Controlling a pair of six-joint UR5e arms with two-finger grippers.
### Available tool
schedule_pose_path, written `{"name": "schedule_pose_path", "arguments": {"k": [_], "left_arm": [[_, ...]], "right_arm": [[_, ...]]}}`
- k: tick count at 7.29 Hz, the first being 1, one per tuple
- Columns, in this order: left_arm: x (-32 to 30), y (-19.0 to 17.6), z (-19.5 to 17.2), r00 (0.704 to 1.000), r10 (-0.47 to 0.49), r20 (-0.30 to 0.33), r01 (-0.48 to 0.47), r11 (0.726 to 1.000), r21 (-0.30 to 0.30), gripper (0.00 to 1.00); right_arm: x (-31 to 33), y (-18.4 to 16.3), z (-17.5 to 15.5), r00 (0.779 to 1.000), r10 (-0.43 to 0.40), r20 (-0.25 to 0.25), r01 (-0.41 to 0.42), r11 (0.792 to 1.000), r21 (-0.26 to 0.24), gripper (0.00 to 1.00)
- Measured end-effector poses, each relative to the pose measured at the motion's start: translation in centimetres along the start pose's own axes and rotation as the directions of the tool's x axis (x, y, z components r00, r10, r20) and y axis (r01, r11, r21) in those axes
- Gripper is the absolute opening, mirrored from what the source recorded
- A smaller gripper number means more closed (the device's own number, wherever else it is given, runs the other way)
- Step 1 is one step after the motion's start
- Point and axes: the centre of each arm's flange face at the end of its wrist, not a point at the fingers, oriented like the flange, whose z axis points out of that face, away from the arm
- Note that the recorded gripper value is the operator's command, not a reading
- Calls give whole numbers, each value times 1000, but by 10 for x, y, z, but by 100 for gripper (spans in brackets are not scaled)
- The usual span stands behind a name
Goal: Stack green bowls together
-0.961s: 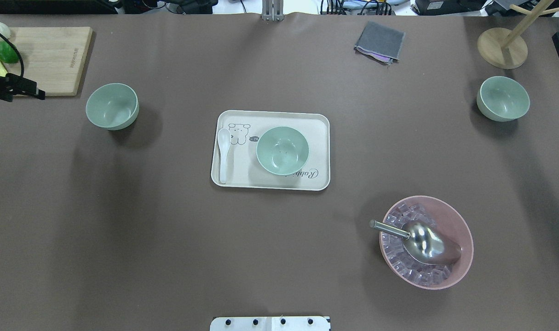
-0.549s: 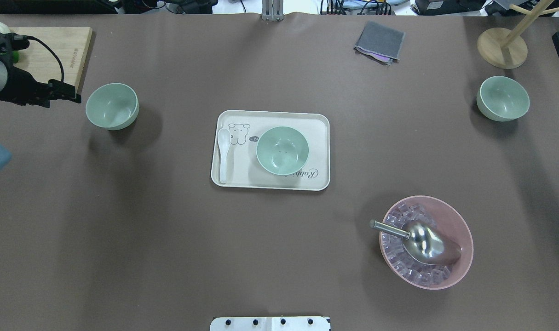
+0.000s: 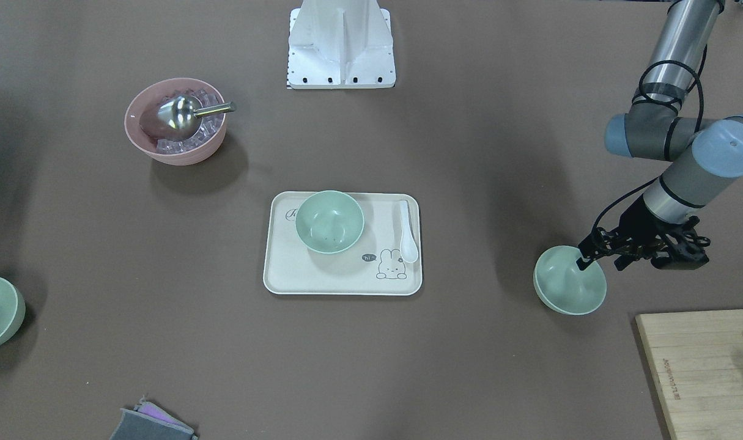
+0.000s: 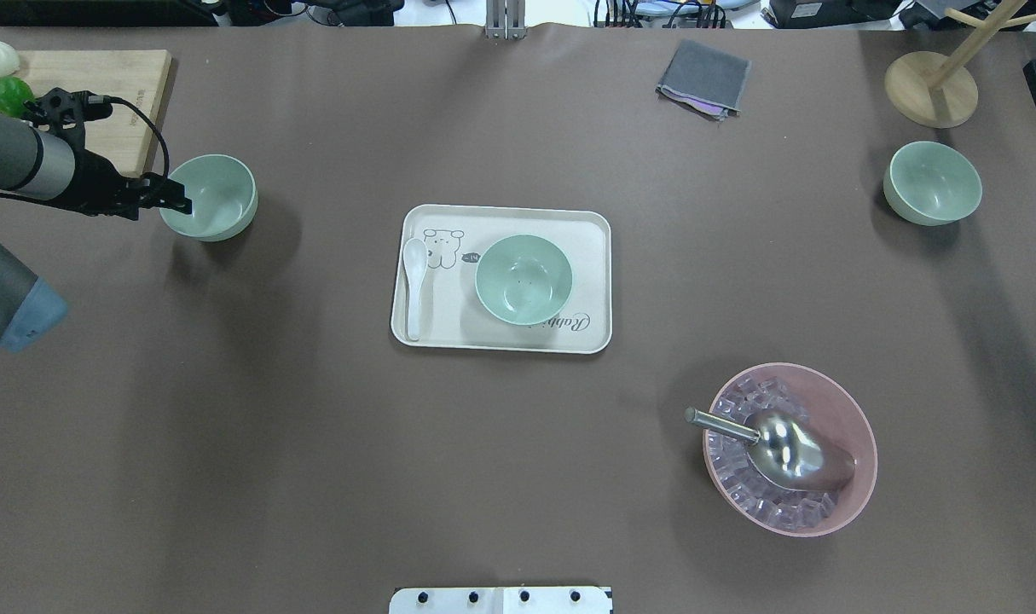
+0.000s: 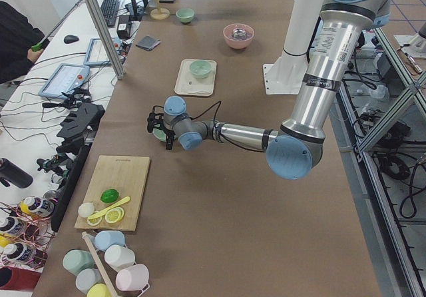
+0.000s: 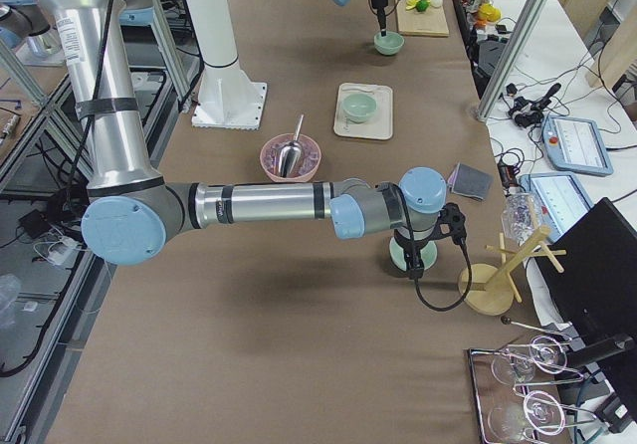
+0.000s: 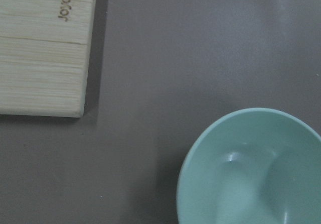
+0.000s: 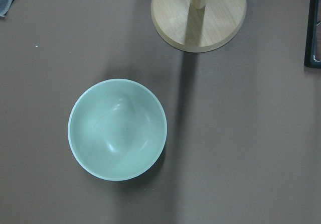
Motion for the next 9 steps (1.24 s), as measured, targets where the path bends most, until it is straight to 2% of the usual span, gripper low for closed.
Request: {"name": "schedule_pose_path", "arguments": {"k": [3,6,8,9], "left_arm": [[1,3,1,1000,-27,-7,27,1000,-14,0],[-3,2,-5,999,-44,-13,43,999,-25,0],[3,-9,-21,994,-90,-61,86,994,-64,0],[20,-16,-31,985,-147,-92,140,987,-77,0]], "right_arm": [[1,-2,1,1000,1,0,-1,1000,-1,100],[2,-4,3,1000,3,0,-3,1000,-5,100],[5,-12,7,1000,7,0,-7,1000,-9,100],[8,-14,10,1000,1,3,-1,1000,-6,100]]}}
